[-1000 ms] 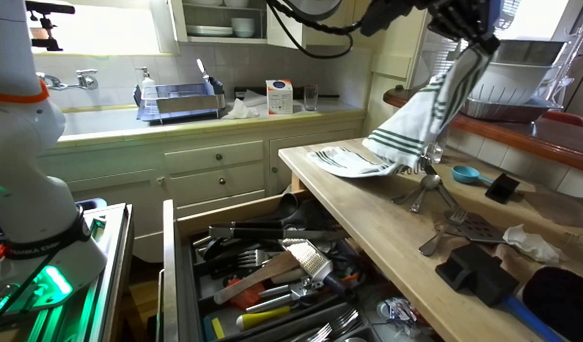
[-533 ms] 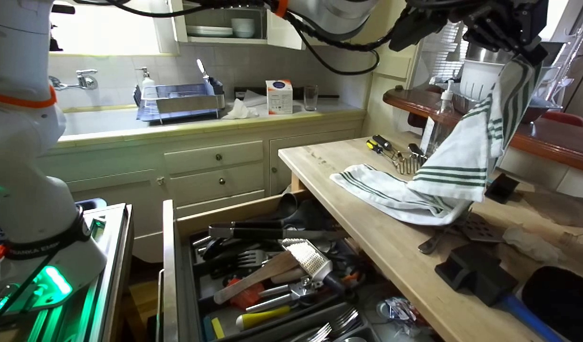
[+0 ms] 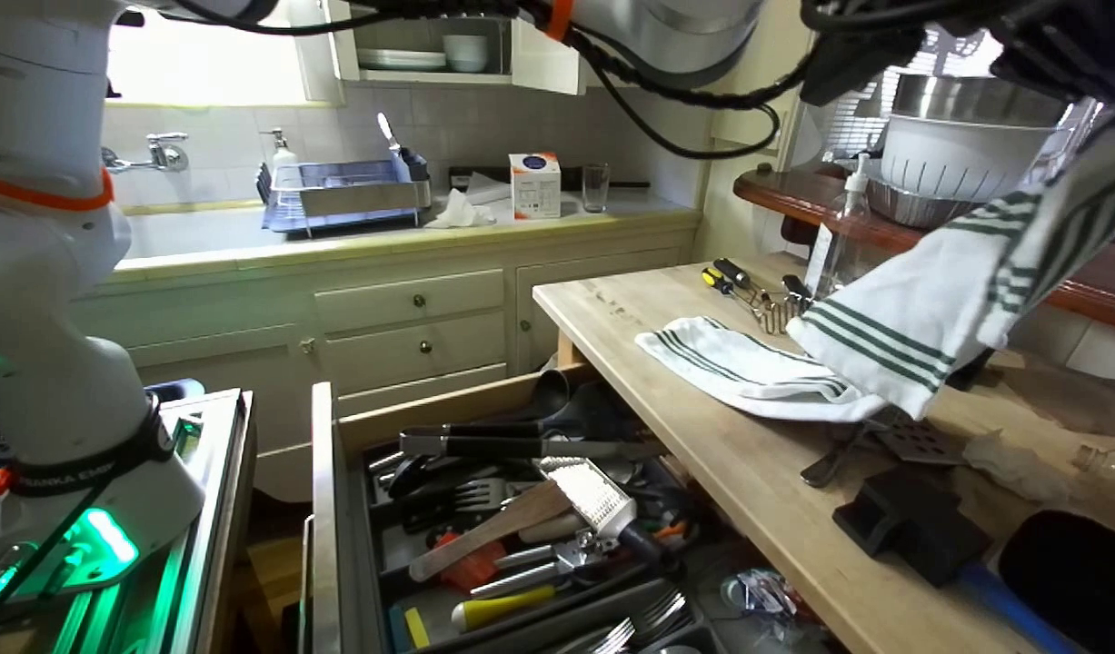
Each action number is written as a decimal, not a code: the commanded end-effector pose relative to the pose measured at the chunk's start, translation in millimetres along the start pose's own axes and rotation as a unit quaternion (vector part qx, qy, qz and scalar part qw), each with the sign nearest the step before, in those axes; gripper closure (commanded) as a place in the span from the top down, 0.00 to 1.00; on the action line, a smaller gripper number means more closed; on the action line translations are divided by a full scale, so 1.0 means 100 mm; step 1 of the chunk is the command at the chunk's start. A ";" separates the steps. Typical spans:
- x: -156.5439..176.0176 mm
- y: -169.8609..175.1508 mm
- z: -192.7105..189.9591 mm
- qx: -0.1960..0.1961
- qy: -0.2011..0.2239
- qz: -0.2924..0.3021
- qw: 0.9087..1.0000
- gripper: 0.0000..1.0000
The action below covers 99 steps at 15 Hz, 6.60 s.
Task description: Unfold the towel once
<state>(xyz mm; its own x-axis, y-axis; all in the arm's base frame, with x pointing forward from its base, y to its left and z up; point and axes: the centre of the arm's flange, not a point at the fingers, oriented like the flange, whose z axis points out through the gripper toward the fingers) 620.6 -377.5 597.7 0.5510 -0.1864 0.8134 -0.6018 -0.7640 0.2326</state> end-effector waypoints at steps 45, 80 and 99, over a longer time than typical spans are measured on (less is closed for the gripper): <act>-0.44 -1.05 0.47 0.092 -0.278 0.059 0.954 1.00; -1.06 -1.70 1.73 0.047 -0.226 -0.097 0.968 0.00; 0.01 -0.95 1.82 0.040 -0.017 -0.007 0.999 0.01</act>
<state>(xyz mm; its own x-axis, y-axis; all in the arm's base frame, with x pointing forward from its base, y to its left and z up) 747.2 -373.7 487.0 0.6423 -0.2811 0.7130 -0.5259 -0.8384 0.1432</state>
